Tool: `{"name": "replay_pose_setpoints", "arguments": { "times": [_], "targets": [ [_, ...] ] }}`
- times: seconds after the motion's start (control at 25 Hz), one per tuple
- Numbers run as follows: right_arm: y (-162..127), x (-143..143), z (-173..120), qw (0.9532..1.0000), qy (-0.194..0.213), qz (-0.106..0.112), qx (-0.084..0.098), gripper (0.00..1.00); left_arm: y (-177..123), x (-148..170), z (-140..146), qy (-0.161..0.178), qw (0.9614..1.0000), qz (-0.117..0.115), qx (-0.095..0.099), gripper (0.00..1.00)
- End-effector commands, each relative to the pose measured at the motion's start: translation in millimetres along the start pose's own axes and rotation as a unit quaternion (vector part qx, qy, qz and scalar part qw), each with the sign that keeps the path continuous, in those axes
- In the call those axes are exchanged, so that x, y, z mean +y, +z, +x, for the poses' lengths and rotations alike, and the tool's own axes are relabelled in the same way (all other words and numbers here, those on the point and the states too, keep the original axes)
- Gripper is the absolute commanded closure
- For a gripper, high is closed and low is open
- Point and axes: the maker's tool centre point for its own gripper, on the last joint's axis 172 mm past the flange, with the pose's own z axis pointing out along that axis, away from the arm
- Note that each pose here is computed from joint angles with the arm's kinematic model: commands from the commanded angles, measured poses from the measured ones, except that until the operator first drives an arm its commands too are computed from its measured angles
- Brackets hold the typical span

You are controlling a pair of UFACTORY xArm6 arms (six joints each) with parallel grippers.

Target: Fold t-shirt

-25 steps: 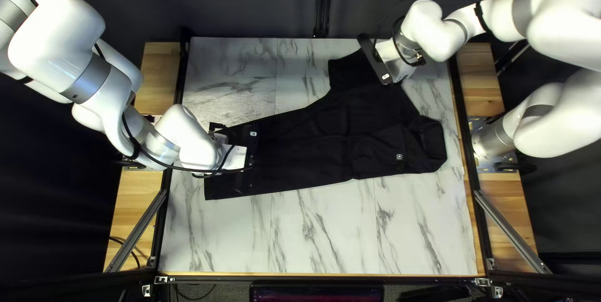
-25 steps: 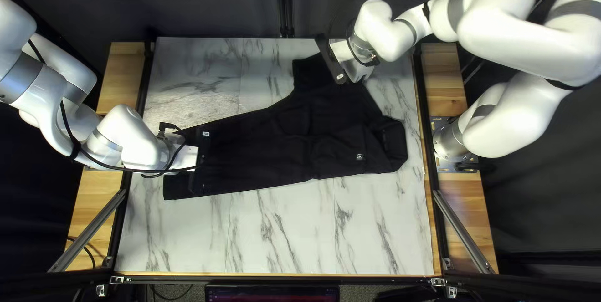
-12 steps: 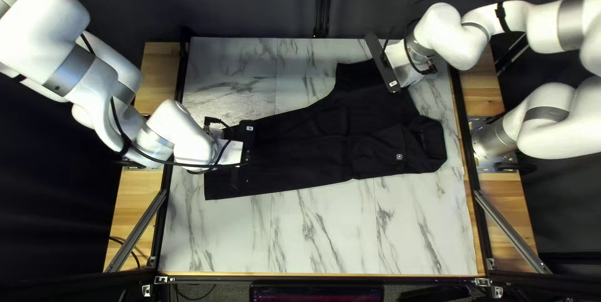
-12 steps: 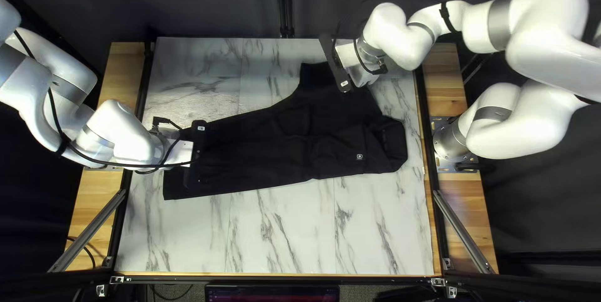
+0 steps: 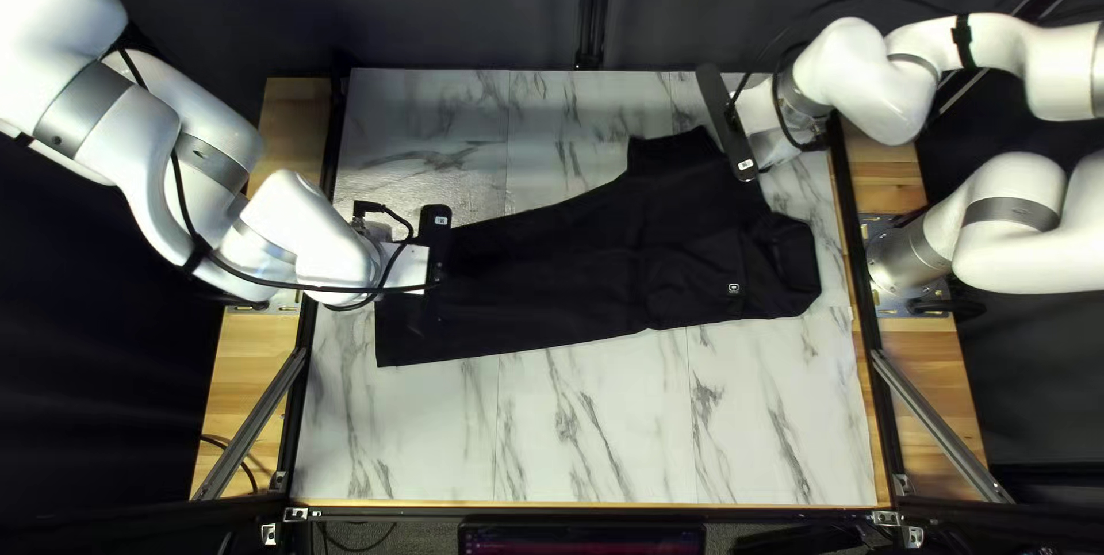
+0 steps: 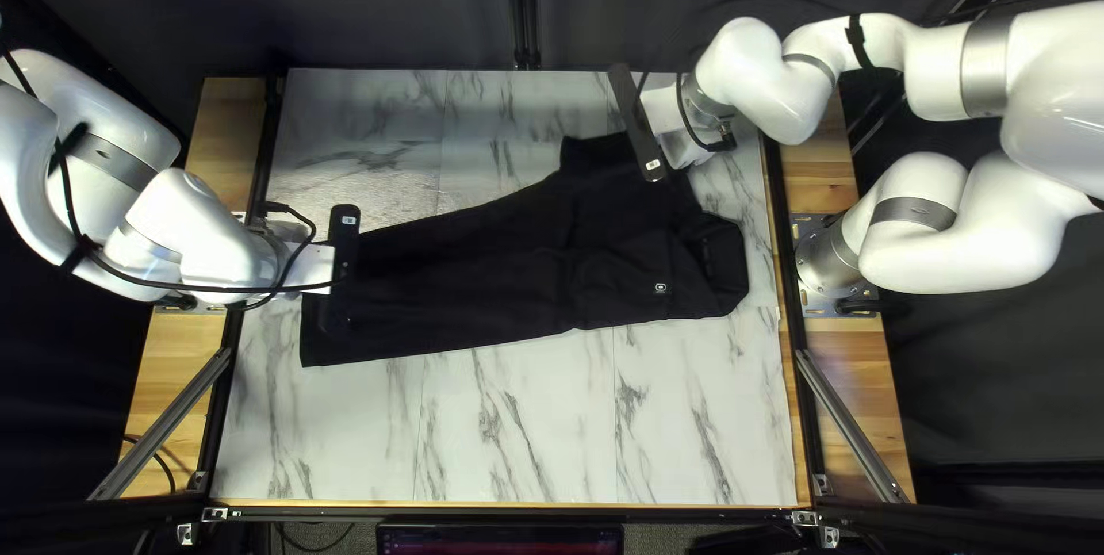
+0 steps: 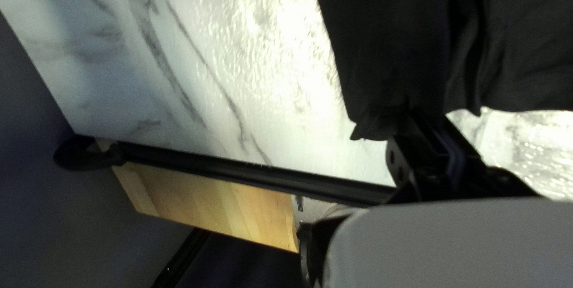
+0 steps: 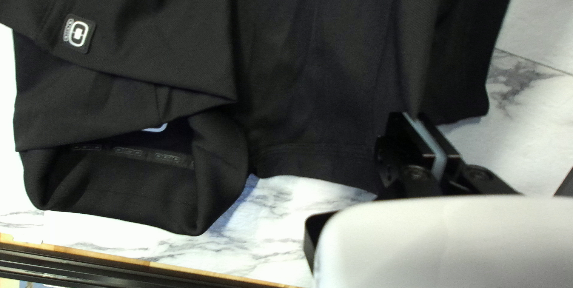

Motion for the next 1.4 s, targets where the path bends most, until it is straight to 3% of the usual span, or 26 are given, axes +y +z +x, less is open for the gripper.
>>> {"name": "replay_pose_setpoints", "arguments": {
  "times": [0.04,0.32,0.6,1.04,1.4],
  "targets": [
    [-3,-10,0,1.0,0.003,-0.007,0.001,1.0,4,1,-3,-0.005,1.0,0.001,-0.002,1.0],
    [-2,-35,2,0.9998,0.006,-0.015,0.006,1.0,12,-7,-17,-0.015,0.9999,-0.005,-0.004,1.0],
    [9,-40,-4,0.9999,0.007,-0.01,0.001,1.0,10,-13,-21,-0.023,0.9997,-0.006,-0.004,1.0],
    [-3,-62,-1,0.9998,0.013,-0.017,-0.005,1.0,15,2,-15,-0.026,0.9996,-0.008,0.001,1.0],
    [18,-87,6,0.9999,0.005,-0.012,-0.006,1.0,26,10,-20,-0.021,0.9997,-0.013,-0.003,1.0]
  ]
}}
